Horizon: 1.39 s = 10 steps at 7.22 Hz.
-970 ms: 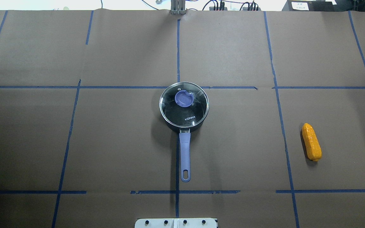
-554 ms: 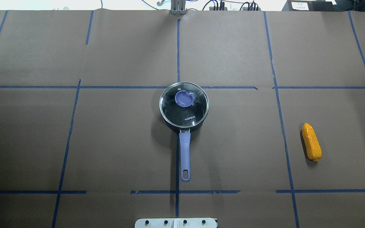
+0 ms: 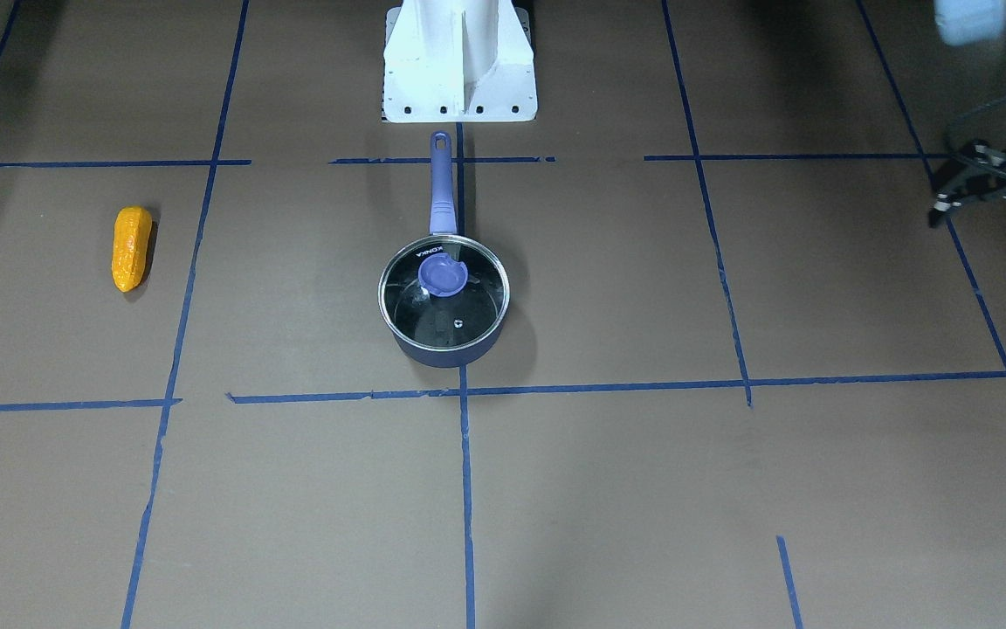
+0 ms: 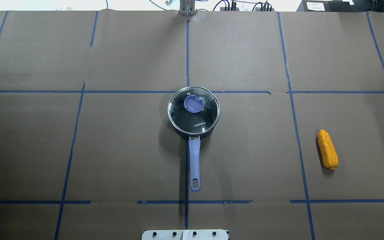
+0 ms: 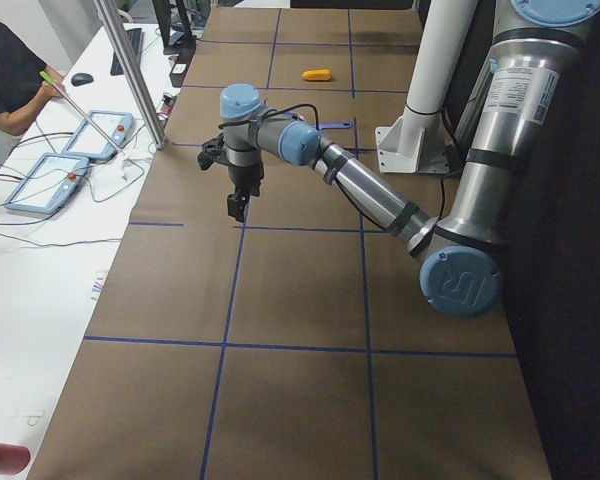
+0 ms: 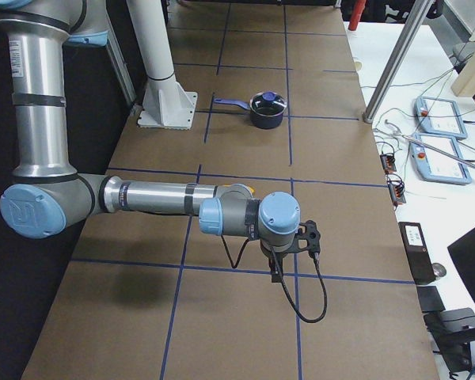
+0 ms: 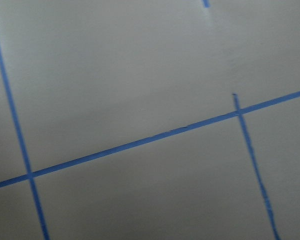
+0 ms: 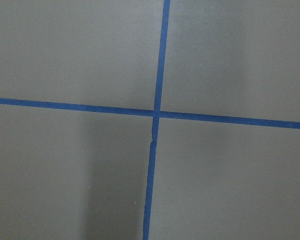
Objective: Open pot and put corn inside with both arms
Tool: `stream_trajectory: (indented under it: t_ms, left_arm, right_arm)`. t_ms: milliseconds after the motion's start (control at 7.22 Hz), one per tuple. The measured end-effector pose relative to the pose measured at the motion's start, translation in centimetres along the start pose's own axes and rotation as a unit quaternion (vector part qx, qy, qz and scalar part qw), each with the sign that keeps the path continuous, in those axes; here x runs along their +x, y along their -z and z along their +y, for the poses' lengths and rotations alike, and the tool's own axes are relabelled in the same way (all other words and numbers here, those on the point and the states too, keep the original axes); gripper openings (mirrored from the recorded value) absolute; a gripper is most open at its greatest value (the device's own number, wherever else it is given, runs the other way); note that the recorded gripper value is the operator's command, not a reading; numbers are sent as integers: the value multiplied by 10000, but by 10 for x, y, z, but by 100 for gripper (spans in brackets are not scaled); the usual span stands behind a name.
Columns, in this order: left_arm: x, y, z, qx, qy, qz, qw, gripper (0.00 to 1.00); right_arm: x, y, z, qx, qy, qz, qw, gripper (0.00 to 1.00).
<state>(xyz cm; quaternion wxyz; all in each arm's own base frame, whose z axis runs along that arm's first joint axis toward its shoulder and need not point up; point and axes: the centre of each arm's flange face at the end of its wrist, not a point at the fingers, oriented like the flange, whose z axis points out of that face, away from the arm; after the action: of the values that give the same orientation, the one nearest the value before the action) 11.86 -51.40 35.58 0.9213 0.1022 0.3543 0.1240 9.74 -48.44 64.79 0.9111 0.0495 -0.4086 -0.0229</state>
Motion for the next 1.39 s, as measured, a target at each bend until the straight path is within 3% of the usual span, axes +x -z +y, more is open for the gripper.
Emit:
stream_trajectory:
  t_ms: [277,970,1386]
  left_arm:
    - [99,7,-10,-162,228,-78,9996,100]
    - [295,-5,-17,-588,1130,426,9909,97]
    - [399,-18,-54,-537,1562,480,9851,100]
  right_arm:
    - [1,0,0,-3,2,1,10000,100]
    - [2,-3,2,-33,-13,5,10000,100]
    - [2,-4,3,-44,-18,9,10000,100]
